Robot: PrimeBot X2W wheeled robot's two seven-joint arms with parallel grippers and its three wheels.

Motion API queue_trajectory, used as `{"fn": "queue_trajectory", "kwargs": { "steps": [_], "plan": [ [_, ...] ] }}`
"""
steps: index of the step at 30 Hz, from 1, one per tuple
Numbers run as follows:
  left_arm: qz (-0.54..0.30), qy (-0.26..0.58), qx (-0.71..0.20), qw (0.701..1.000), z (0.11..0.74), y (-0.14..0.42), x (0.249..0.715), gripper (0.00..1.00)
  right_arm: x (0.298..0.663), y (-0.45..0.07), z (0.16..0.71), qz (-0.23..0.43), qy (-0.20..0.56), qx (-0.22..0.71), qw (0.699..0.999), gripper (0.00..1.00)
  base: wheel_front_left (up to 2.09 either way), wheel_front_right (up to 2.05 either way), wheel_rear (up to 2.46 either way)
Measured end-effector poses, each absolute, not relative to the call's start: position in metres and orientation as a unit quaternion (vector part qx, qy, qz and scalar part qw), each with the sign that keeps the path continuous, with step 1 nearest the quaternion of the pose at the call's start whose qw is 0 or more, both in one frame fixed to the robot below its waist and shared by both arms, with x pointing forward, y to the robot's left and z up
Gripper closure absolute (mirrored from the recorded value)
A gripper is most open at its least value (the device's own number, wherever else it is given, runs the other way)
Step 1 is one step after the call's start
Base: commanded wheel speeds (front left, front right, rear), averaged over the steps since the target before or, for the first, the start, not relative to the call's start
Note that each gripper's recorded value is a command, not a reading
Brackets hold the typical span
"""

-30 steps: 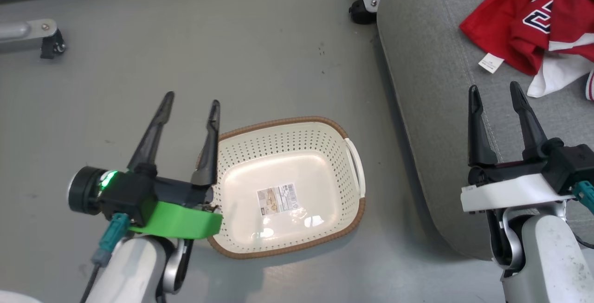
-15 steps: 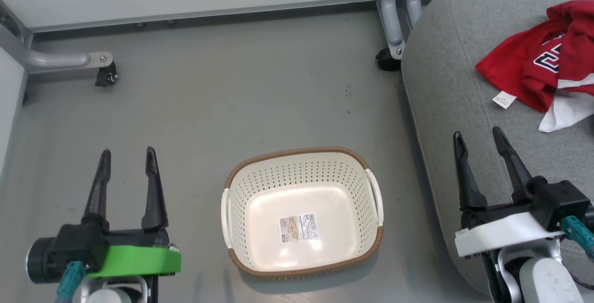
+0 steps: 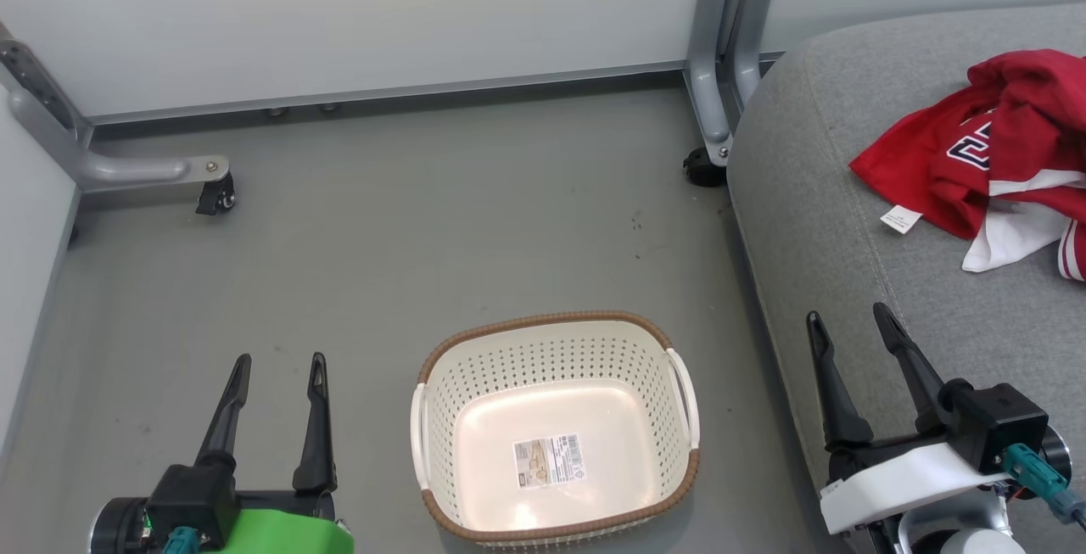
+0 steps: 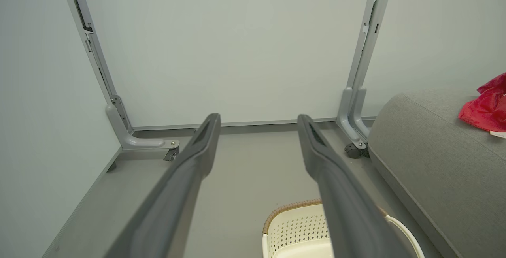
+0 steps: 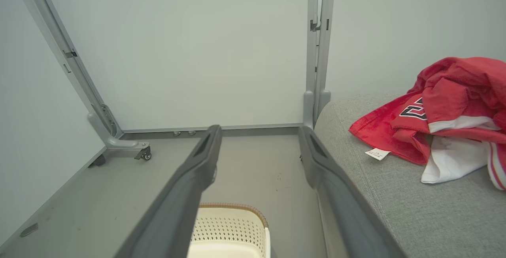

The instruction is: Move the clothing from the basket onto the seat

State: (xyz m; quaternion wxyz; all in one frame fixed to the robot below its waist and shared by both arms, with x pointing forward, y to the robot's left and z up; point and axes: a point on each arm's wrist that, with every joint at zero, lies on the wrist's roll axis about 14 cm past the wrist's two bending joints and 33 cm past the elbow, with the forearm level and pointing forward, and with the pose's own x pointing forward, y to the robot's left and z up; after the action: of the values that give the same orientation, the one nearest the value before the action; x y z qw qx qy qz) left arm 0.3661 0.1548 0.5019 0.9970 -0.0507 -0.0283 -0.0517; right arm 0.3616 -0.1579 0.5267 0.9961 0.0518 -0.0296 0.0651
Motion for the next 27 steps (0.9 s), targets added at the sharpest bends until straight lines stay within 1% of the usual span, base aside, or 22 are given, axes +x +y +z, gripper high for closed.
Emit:
{"fn": "queue_trajectory", "kwargs": {
  "steps": [7, 27],
  "plan": [
    [-0.054, -0.022, -0.046, 0.997, 0.498, 0.154, 0.365, 0.00, 0.356, -0.159, 0.525, 0.062, -0.026, 0.058, 0.996, 0.00, 0.00, 0.00, 0.00],
    [-0.047, -0.005, -0.043, 0.998, 0.485, 0.158, 0.365, 0.00, 0.357, -0.161, 0.521, 0.059, -0.020, 0.061, 0.996, 0.00, 0.00, 0.00, 0.00]
  ]
}}
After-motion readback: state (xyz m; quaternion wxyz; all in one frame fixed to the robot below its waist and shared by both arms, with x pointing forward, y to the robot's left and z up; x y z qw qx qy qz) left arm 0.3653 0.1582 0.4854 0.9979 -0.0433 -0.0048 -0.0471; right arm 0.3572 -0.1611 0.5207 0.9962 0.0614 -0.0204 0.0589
